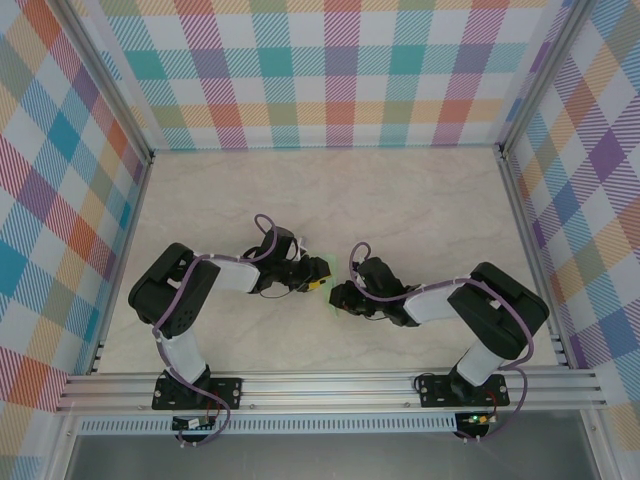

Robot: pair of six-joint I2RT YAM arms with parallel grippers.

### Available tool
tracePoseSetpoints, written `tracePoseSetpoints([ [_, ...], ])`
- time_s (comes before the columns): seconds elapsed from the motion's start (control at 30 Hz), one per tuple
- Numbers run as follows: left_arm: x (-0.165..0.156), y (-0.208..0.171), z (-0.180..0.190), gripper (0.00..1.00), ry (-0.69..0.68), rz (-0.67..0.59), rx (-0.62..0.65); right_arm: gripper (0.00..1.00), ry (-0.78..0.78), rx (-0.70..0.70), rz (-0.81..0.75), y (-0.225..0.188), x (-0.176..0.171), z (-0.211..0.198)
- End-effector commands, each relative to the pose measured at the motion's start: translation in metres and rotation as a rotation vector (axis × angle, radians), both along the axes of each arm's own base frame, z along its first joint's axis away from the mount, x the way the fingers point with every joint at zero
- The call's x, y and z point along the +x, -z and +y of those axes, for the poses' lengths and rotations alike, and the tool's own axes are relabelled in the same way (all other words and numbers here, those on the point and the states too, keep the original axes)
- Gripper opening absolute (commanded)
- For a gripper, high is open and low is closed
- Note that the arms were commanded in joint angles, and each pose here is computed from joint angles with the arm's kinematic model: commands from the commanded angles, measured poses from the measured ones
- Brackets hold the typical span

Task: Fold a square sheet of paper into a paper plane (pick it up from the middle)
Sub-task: Fold the wing for the fifth time at the center of the table.

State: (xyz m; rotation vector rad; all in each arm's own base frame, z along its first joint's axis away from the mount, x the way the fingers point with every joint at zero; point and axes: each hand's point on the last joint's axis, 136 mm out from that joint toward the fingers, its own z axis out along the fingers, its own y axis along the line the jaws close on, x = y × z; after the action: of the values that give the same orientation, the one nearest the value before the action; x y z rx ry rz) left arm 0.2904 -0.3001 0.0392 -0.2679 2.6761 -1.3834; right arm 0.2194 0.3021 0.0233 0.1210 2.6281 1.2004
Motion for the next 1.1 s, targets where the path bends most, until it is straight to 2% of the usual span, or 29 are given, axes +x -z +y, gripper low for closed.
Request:
tracePoseSetpoints([
  [0.0, 0.000, -0.004, -0.009, 0.38, 0.031, -0.018, -0.007, 0.14, -0.019, -0.019, -0.008, -0.003, 0.000, 0.001],
  [0.17, 0.003, -0.013, -0.009, 0.39, 0.024, -0.031, -0.010, 0.06, -0.042, -0.007, 0.013, 0.001, -0.008, 0.000],
  [0.5, 0.015, -0.061, 0.002, 0.47, -0.034, -0.109, -0.026, 0.03, -0.004, -0.041, 0.109, 0.028, -0.022, -0.014],
  [0.63, 0.013, -0.070, 0.010, 0.48, -0.043, -0.140, 0.000, 0.03, 0.033, -0.008, 0.137, 0.029, -0.021, -0.017],
  [0.83, 0.003, -0.063, 0.012, 0.48, -0.024, -0.131, -0.014, 0.03, 0.043, -0.012, 0.183, 0.031, -0.021, -0.018],
  [1.07, -0.006, -0.053, -0.003, 0.48, 0.046, -0.120, -0.054, 0.03, 0.039, -0.015, 0.216, 0.035, -0.022, -0.018],
])
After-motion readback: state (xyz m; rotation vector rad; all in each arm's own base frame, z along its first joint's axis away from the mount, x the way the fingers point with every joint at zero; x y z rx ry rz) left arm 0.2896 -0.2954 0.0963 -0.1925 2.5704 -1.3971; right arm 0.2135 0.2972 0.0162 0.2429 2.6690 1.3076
